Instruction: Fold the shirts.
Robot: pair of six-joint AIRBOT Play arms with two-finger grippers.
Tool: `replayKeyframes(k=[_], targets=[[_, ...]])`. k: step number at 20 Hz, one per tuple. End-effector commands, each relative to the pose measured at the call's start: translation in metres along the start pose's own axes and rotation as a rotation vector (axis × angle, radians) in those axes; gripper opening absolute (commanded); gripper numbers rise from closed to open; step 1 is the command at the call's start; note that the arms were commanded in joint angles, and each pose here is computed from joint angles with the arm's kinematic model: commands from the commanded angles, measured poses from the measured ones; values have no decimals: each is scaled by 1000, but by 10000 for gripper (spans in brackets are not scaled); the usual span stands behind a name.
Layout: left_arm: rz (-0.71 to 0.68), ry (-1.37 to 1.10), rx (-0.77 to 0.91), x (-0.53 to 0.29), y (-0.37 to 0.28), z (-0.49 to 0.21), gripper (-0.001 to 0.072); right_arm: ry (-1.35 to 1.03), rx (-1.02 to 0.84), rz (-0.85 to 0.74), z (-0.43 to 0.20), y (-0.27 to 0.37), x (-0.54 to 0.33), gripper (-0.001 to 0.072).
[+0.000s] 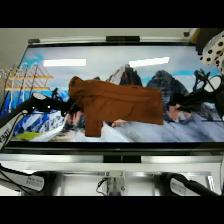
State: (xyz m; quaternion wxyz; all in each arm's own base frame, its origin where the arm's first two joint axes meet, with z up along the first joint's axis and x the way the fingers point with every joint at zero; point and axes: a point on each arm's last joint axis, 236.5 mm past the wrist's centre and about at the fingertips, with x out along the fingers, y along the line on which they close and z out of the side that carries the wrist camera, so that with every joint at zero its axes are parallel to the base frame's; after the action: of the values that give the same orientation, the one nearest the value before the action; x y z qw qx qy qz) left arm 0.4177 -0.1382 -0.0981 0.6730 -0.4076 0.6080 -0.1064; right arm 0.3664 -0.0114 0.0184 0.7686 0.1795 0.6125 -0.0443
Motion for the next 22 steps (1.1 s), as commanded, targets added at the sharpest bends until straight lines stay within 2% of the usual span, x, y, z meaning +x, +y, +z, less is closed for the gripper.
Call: replayKeyframes(k=[1,8,15,18,20,21,22], targets=[[-12,-12,12,-2,-7,4,35,77,-15,-9,-14,-5,15,595],[-46,-10,167,-33,-28,6,35,346,38,27,-68,-19,99,595],[-23,-8,218,-44,-31,0,35,300,53,40,-54,-20,125,595],[-23,-8,217,-44,-31,0,35,252,71,123,-43,2,128,593],[-23,-9,218,-45,-31,0,35,255,42,165,-45,17,127,495],[-23,-9,218,-45,-31,1,35,269,12,182,-50,24,126,494],[-23,-10,218,-45,-31,1,35,286,-29,196,-55,31,125,391]])
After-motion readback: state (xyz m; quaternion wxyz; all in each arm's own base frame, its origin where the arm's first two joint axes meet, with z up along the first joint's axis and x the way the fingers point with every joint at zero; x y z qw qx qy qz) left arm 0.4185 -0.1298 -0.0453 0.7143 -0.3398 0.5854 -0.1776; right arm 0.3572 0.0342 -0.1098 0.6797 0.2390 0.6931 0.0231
